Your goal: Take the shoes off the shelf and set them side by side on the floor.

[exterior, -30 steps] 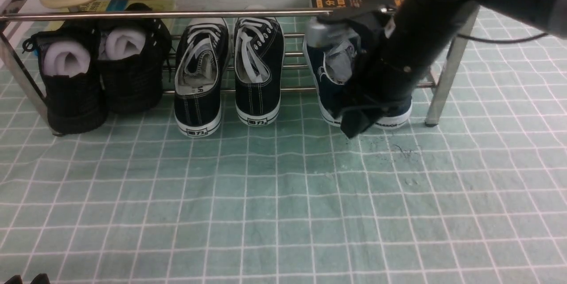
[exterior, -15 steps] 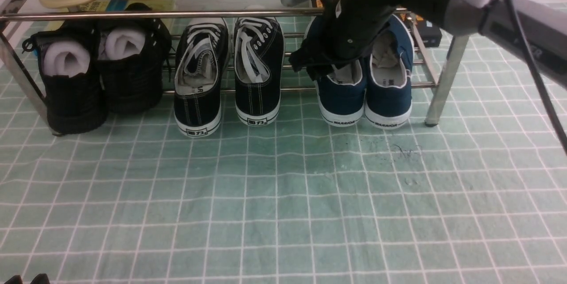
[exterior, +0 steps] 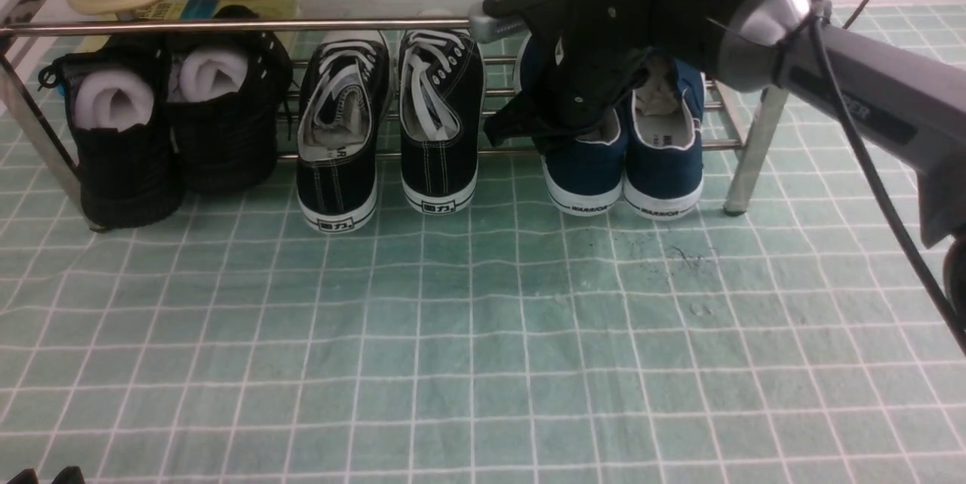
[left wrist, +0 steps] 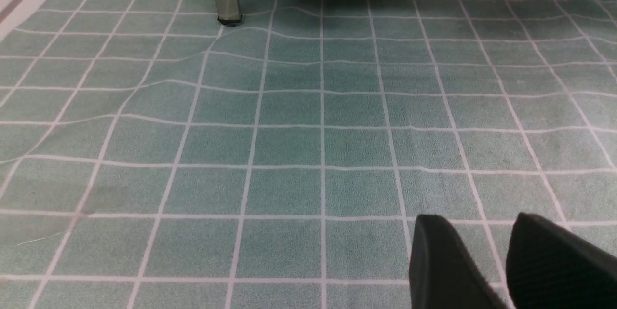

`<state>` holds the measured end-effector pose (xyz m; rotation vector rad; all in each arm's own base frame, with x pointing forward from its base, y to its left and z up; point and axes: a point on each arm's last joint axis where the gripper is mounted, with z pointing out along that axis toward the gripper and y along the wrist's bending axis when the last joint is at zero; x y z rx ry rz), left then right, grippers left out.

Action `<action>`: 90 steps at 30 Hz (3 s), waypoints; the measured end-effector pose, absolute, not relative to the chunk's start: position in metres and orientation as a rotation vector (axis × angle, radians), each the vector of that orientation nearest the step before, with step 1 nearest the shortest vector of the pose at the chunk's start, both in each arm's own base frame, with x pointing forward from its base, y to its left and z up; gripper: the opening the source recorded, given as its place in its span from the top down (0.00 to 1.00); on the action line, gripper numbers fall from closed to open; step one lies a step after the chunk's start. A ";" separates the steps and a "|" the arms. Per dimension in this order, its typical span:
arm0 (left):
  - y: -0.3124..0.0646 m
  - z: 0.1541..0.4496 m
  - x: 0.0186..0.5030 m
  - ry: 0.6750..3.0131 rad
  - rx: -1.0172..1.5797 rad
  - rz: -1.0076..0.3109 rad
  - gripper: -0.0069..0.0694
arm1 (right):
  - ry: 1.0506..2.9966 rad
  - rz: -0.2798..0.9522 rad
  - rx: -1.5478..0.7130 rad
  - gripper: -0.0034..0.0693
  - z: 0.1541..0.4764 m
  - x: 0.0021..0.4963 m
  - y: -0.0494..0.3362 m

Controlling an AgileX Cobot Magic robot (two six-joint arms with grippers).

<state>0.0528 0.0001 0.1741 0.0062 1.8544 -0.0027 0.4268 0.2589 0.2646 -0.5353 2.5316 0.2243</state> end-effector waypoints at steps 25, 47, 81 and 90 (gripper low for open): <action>0.000 0.174 0.053 1.854 0.006 -0.003 0.59 | 2.515 0.432 -0.671 0.90 0.397 0.316 0.260; 0.000 0.174 0.053 1.854 0.006 -0.003 0.59 | 2.852 0.349 -0.621 0.90 0.328 0.193 0.236; 0.000 0.174 0.053 1.854 0.006 -0.003 0.59 | 2.910 0.429 -0.262 0.50 0.244 0.239 0.293; 0.000 0.174 0.053 1.854 0.007 -0.002 0.59 | 2.771 0.311 -0.677 0.41 0.324 0.243 0.285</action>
